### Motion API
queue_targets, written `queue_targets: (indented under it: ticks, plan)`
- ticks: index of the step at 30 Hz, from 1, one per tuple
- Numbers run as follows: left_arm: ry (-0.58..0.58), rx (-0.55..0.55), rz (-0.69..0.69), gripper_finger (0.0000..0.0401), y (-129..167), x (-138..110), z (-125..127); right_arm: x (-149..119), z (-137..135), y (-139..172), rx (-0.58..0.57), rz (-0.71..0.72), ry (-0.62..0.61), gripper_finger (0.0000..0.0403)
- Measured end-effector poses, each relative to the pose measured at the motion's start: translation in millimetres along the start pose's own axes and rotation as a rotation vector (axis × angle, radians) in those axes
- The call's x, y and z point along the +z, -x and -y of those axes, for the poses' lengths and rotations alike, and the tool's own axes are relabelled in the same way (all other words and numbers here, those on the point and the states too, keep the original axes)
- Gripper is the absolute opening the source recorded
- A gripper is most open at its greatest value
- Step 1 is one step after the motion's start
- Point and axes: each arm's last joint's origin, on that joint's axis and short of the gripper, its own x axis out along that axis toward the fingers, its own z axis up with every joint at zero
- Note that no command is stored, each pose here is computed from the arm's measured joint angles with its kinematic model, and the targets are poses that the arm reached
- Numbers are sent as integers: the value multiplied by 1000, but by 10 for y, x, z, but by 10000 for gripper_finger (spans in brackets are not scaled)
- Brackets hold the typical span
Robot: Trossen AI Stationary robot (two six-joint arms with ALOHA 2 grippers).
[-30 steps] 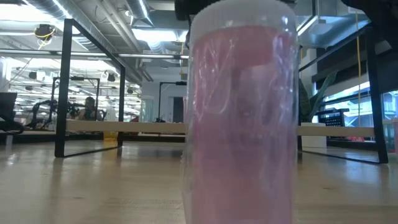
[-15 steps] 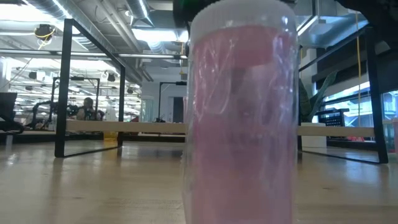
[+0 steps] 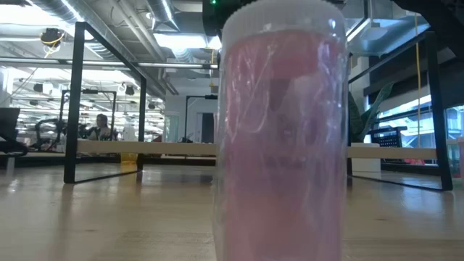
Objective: Pick and place medicine bottles onto shelf by color
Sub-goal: Put the bottom right yellow pill bottle on the shelf, then put the bottom orange pill bottle on the shelf
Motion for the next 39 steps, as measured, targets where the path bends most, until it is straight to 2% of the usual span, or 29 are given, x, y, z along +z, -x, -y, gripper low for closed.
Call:
queue_targets:
  ticks: [17, 32, 39]
  plan:
    - [0, 0, 0, 293, -1, 0, 1, 1, -6, -4, 15, -6, 5, 144]
    - [0, -1, 0, 293, 1, -1, 1, 2, -8, -13, 16, -7, 27, 232]
    - [0, 0, 0, 293, 0, -1, 2, 5, 31, 41, 2, -22, 21, 241]
